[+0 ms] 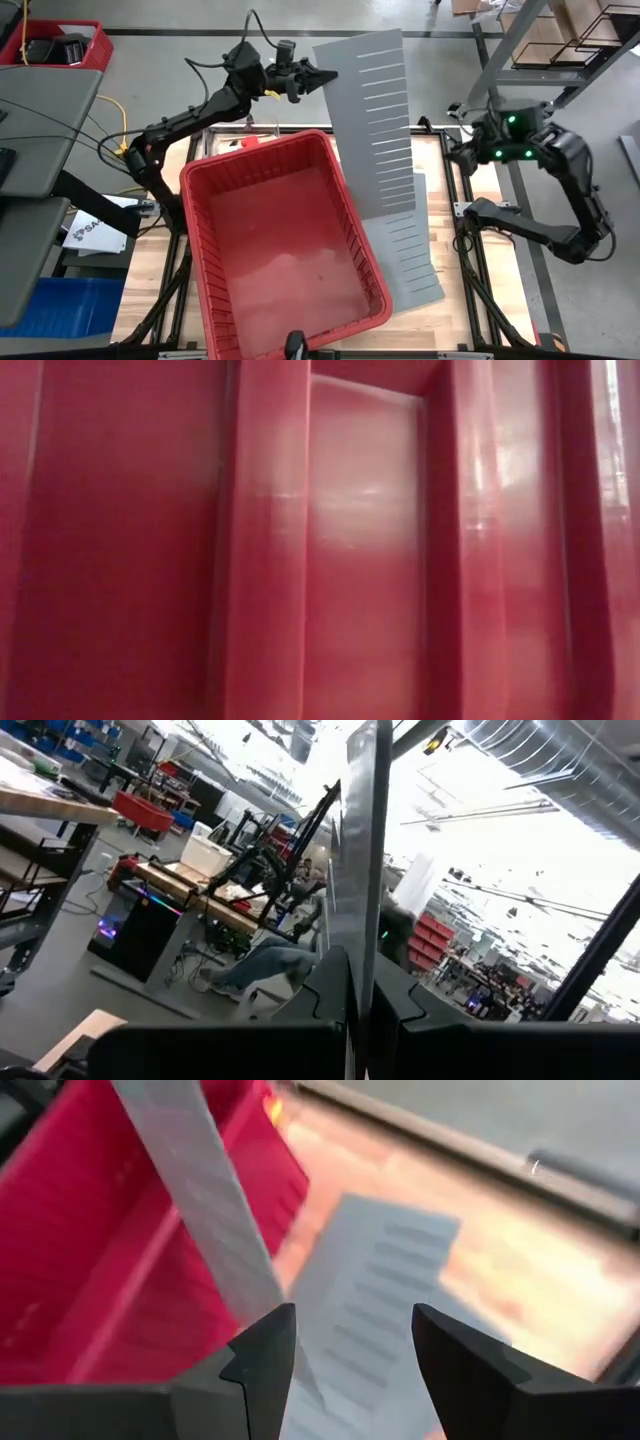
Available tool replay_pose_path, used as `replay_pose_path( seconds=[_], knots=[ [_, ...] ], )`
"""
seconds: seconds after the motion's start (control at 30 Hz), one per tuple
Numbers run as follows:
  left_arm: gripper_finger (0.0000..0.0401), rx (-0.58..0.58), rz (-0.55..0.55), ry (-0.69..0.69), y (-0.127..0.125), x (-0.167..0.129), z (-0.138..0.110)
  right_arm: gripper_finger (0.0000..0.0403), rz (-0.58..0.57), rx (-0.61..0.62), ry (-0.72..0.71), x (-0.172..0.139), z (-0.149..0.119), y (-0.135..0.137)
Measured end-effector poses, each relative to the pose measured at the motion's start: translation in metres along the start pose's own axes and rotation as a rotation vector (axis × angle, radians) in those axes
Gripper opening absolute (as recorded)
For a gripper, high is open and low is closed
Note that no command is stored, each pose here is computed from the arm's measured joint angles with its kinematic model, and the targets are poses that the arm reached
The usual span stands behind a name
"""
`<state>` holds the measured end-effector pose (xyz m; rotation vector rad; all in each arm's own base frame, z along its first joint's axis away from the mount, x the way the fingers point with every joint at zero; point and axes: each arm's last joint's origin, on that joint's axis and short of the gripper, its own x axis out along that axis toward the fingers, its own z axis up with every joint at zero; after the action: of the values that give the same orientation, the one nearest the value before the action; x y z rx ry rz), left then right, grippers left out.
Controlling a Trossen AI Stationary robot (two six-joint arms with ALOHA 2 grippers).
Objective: Sort blocks
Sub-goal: Assemble the bin divider into the red bin
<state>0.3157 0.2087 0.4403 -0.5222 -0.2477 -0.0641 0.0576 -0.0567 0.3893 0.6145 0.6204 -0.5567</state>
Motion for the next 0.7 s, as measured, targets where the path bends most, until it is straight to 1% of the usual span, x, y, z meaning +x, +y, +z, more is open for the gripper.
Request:
replay_pose_path(
  seconds=[0.07,0.17,0.2,0.37,0.5,0.57,0.7],
  knots=[
    [0.0,0.007,-0.004,-0.01,-0.004,-0.003,0.004,0.0194,0.079,0.015,0.027,0.012,-0.011,-0.004],
    [0.0,0.012,-0.004,-0.029,-0.009,-0.008,0.011,0.0194,0.204,0.063,0.026,0.025,-0.024,-0.007],
    [0.0,0.012,-0.002,-0.037,-0.011,-0.01,0.013,0.0194,0.217,0.077,0.034,0.028,-0.029,-0.009],
    [0.0,0.023,0.0,-0.07,-0.02,-0.017,0.022,0.0194,0.203,0.114,0.085,0.046,-0.056,-0.02],
    [0.0,0.023,0.014,-0.094,-0.023,-0.02,0.026,0.0194,0.215,0.131,0.072,0.06,-0.072,-0.027],
    [0.0,0.023,0.017,-0.094,-0.022,-0.02,0.026,0.0194,0.243,0.127,0.04,0.067,-0.076,-0.03],
    [0.0,0.021,0.022,-0.096,-0.022,-0.02,0.026,0.0194,0.359,0.145,-0.009,0.084,-0.083,-0.035]
  ],
)
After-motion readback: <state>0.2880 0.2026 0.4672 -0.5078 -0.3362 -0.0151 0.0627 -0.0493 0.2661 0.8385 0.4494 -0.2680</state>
